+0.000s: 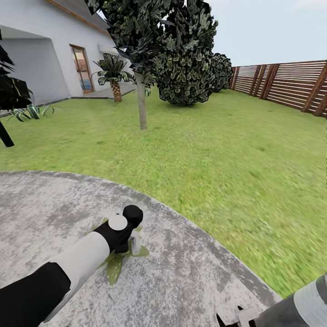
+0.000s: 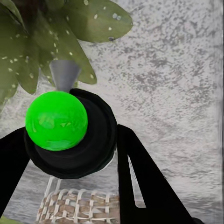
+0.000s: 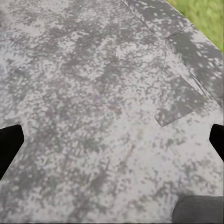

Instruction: Pick up the pesticide atomizer in the garden and spray insectifuge to fully cover both potted plants in the garden.

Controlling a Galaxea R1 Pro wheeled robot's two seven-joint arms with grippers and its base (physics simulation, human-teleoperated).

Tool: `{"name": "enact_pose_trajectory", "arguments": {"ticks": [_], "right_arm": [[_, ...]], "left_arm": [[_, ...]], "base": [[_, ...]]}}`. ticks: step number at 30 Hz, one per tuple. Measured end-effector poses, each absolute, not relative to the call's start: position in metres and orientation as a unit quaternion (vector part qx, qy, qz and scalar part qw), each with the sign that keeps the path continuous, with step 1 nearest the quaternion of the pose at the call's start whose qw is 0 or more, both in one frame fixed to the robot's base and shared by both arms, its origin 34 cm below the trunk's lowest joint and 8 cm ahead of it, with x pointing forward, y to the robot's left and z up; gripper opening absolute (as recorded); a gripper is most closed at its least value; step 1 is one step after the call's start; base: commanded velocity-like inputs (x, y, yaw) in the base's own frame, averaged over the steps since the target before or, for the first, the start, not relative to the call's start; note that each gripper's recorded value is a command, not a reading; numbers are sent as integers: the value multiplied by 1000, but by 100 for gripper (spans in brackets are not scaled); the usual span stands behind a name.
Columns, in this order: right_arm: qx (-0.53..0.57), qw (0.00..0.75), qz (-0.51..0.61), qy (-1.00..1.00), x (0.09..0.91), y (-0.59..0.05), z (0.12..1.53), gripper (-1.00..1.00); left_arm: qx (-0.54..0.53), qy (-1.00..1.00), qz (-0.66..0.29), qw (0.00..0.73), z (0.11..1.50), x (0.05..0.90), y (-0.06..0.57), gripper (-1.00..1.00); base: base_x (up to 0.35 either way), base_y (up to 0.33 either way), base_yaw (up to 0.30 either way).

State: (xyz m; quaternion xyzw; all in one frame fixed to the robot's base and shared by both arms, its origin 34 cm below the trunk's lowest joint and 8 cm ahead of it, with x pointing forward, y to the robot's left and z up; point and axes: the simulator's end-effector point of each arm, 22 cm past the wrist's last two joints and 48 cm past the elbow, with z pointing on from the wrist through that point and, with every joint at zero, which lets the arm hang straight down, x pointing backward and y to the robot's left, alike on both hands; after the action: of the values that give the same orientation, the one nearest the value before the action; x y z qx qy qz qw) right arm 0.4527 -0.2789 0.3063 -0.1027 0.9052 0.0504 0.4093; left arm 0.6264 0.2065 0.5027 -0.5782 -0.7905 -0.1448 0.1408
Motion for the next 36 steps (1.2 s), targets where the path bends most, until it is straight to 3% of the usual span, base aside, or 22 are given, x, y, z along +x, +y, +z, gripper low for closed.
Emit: {"name": "enact_pose_trajectory", "arguments": {"ticks": [7,24,36], "right_arm": [[-103,410,50,905,453,-279,307,100],[-103,409,51,905,453,-279,307,100],[-104,409,51,905,452,-278,306,100]], "left_arm": [[-578,-791,-145,141,503,626,207,-100],[-576,-792,-147,138,504,628,206,-100],[-574,-796,-146,125,508,634,205,-100]], "base": [[-224,0,0],[-20,-6,79],[-305,-41,6]]}}
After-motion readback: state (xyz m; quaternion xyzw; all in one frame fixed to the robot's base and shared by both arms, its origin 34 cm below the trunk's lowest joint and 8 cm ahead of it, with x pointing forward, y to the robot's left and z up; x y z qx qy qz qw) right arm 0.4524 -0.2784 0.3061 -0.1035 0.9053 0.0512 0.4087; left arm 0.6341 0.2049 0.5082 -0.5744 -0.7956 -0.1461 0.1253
